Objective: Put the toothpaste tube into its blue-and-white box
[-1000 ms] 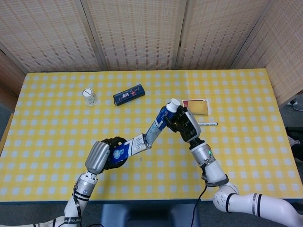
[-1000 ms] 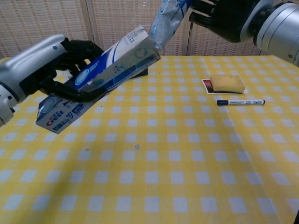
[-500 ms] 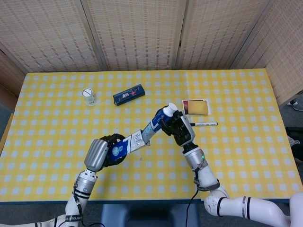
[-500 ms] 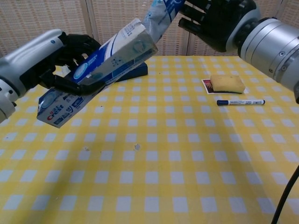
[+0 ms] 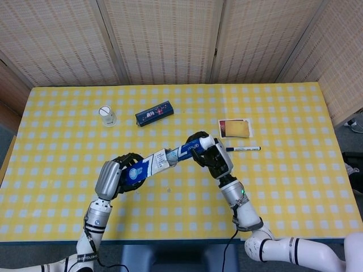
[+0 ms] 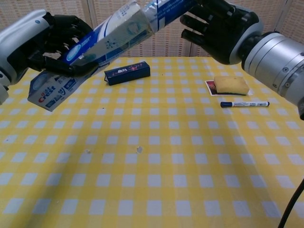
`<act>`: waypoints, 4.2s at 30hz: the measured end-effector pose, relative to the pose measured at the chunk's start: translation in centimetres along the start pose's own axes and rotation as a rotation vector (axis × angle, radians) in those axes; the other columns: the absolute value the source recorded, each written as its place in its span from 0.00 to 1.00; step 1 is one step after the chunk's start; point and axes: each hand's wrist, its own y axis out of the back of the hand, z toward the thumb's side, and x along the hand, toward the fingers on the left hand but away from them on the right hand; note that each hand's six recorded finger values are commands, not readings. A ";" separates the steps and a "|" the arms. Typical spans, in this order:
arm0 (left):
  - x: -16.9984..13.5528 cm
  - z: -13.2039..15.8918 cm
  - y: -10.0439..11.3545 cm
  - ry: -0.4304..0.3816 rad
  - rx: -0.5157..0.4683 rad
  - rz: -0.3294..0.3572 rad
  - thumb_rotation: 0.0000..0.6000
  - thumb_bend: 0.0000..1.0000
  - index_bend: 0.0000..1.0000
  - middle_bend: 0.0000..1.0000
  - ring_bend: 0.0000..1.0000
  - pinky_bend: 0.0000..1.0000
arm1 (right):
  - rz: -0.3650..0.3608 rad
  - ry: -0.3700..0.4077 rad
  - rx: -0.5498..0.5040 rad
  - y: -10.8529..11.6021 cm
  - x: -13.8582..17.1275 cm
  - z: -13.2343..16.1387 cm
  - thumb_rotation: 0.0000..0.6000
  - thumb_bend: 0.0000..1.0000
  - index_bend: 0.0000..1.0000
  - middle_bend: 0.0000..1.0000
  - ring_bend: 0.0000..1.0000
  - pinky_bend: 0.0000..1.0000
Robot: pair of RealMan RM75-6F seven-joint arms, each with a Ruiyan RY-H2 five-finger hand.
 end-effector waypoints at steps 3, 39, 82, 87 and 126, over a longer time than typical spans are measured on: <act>0.0 0.0 0.3 0.001 -0.008 0.012 1.00 0.35 0.58 0.67 0.57 0.55 | -0.002 -0.019 0.001 0.3 0.1 -0.5 1.00 0.65 0.72 0.53 0.71 0.92; 0.2 0.9 0.3 -0.023 -0.022 0.024 1.00 0.35 0.58 0.67 0.58 0.55 | 0.114 -0.097 0.097 -3.7 0.5 -3.5 1.00 0.65 0.40 0.29 0.49 0.64; 0.7 0.1 3.7 -0.042 -0.164 0.196 1.00 0.35 0.60 0.68 0.58 0.55 | 0.131 0.058 0.208 -0.1 2.6 1.3 1.00 0.47 0.00 0.00 0.06 0.07; 0.7 0.1 3.8 -0.048 -0.226 0.226 1.00 0.35 0.58 0.68 0.58 0.55 | 0.153 0.078 0.284 0.0 3.1 1.7 1.00 0.47 0.00 0.00 0.07 0.06; 0.0 -1.7 0.5 -0.070 -0.320 0.243 1.00 0.35 0.58 0.68 0.57 0.55 | 0.316 0.122 0.437 -6.3 2.2 3.8 1.00 0.46 0.00 0.00 0.09 0.06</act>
